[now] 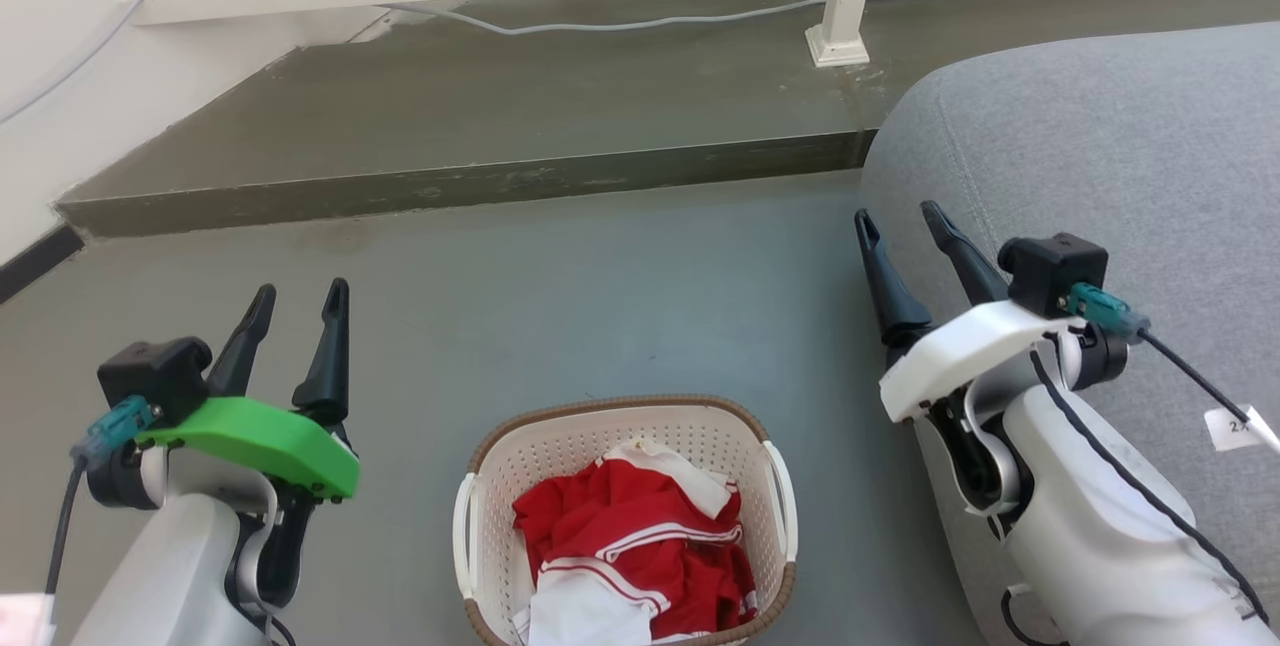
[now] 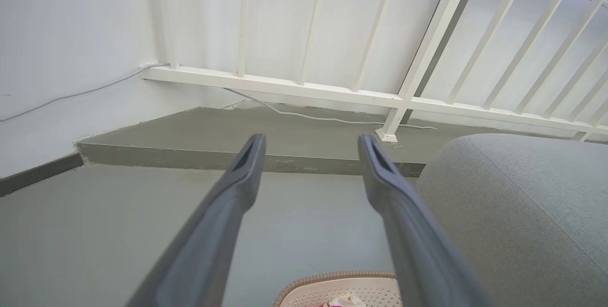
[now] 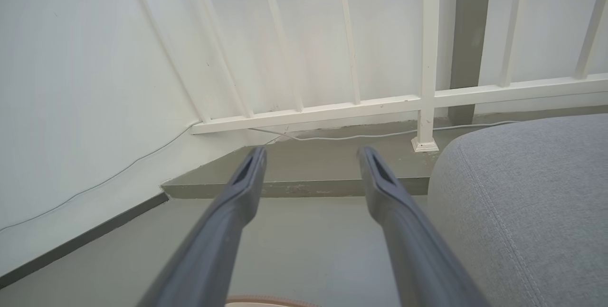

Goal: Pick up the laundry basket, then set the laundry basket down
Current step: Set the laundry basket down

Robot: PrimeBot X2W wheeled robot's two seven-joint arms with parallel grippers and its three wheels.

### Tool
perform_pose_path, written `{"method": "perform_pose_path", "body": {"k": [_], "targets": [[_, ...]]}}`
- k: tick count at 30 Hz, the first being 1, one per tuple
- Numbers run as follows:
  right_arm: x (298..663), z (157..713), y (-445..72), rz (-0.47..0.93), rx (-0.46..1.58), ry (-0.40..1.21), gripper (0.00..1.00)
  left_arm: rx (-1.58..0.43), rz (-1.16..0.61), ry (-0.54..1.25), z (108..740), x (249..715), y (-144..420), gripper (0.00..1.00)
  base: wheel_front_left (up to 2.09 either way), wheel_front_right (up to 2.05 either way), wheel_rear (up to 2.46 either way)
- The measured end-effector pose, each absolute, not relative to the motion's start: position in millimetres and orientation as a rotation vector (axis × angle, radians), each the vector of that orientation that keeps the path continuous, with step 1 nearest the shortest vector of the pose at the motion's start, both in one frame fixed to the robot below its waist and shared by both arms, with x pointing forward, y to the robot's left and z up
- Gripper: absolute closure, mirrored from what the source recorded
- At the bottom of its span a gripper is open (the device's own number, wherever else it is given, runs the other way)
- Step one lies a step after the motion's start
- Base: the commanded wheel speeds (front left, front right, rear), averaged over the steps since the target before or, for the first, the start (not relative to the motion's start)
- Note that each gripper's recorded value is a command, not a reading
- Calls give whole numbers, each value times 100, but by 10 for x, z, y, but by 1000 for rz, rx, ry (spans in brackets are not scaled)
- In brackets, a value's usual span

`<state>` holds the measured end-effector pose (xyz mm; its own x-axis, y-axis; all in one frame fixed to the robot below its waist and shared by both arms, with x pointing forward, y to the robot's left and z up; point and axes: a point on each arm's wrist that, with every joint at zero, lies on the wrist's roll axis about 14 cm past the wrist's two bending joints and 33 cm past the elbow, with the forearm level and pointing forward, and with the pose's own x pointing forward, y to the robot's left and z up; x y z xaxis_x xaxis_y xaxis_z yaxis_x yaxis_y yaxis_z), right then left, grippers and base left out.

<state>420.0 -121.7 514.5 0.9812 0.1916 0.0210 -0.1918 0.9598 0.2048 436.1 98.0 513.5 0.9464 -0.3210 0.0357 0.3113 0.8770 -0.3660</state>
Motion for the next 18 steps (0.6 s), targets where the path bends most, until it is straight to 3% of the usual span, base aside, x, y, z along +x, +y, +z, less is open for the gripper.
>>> {"method": "perform_pose_path", "body": {"k": [18], "targets": [[4013,5115,-1253,169,204,-21,0,-391,-300,-4,5119,4135,1040,0,0,0,0]]}}
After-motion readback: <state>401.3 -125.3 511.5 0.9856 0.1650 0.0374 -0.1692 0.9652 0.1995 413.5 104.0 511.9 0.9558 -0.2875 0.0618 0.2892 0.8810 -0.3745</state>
